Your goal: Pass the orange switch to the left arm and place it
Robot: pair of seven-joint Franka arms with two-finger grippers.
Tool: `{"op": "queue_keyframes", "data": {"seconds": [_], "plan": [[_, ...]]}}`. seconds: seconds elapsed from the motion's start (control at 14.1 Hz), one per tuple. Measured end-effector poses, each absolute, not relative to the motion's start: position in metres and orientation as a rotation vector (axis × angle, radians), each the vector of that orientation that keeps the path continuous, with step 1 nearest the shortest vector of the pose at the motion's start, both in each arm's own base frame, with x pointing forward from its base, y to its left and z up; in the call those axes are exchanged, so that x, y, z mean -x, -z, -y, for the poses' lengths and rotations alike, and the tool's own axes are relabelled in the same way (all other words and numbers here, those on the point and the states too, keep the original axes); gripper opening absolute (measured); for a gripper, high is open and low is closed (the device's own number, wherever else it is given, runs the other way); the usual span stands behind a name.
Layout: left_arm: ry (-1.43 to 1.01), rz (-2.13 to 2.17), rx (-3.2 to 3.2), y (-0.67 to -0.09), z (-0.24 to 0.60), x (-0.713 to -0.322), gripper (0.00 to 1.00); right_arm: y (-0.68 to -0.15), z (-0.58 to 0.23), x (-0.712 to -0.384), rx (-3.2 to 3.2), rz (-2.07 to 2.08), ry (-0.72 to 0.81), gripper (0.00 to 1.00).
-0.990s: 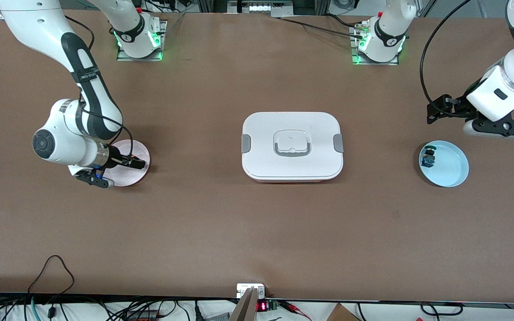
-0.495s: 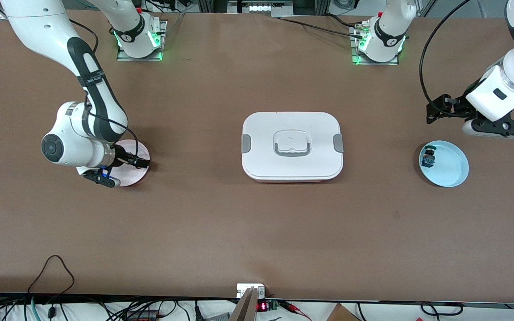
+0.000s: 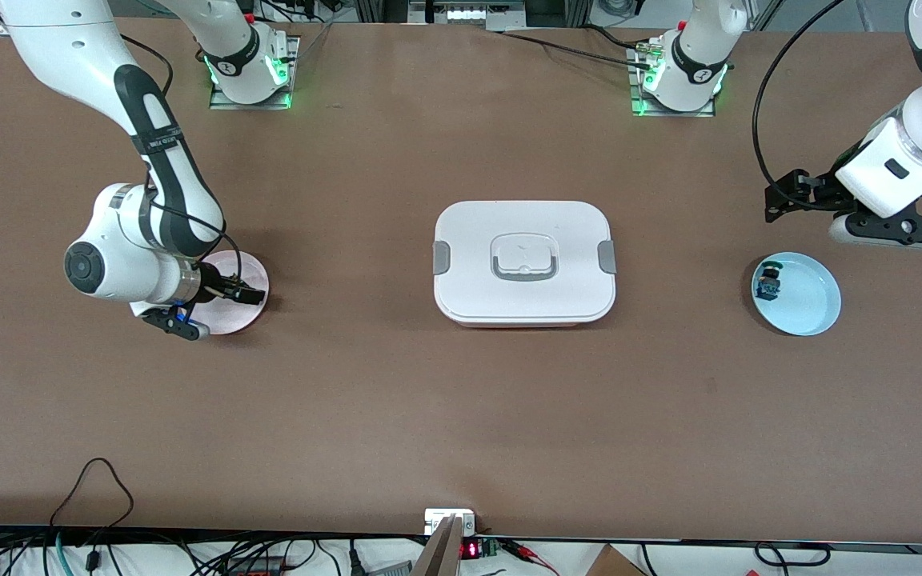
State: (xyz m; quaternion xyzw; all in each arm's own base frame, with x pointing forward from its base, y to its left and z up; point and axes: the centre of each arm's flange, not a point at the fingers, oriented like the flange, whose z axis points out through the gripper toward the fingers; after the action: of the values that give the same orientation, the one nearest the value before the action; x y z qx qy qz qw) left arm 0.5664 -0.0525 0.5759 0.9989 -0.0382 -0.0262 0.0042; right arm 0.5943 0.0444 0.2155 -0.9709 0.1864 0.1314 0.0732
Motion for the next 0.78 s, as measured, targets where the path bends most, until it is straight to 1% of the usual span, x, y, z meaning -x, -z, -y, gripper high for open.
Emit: {"op": "queue_keyframes", "data": {"seconds": [0.28,0.78], "plan": [[0.082,0.119,-3.130,-0.576,0.052,-0.566,1.00,-0.215,-0.021,-0.594,2.894,-0.640,-0.418,1.00],[0.082,0.124,-3.130,-0.576,0.054,-0.566,1.00,-0.205,-0.029,-0.594,2.885,-0.736,-0.424,1.00]]}}
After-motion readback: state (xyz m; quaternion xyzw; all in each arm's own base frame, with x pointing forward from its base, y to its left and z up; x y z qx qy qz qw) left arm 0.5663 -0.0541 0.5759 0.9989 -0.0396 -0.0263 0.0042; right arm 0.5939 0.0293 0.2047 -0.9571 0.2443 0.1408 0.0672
